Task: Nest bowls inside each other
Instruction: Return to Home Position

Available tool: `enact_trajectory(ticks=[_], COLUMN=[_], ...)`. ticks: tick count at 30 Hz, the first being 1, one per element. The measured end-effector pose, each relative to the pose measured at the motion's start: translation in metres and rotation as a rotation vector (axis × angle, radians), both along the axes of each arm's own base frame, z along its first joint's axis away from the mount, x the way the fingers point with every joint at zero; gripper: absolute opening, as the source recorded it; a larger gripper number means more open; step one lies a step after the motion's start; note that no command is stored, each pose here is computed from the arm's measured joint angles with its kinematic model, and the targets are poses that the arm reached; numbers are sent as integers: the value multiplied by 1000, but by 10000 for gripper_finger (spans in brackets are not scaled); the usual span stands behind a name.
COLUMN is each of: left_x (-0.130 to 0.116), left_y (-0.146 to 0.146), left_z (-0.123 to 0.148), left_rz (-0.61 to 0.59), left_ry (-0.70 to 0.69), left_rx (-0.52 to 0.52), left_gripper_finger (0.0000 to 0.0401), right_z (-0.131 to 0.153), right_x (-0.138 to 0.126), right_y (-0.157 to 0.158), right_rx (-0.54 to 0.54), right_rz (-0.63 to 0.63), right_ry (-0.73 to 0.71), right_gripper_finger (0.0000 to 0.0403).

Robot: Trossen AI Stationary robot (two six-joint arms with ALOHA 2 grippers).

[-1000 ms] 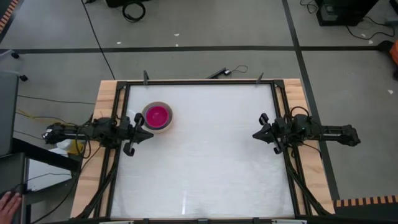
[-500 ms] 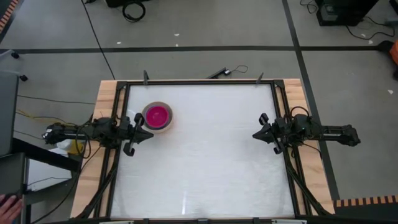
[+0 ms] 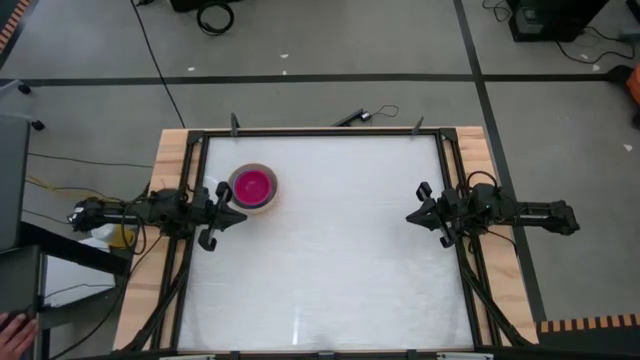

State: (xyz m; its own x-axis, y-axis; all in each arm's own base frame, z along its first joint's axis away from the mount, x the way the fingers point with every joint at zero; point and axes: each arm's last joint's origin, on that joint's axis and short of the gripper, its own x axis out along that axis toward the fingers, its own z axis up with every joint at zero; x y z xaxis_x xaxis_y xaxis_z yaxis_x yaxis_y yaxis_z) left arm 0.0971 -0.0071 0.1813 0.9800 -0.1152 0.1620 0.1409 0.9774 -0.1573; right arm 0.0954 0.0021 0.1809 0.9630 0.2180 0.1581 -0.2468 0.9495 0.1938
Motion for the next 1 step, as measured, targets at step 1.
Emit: enact_trajectory(ticks=[1], left_x=[0], left_y=[0], left_z=[0], left_rz=[0], left_ry=[0], left_rx=[0], left_gripper_finger=[20], right_z=[0], right_x=[0], right_y=[0], right_rx=[0], right_rz=[0], right_ry=[0], right_gripper_finger=[28])
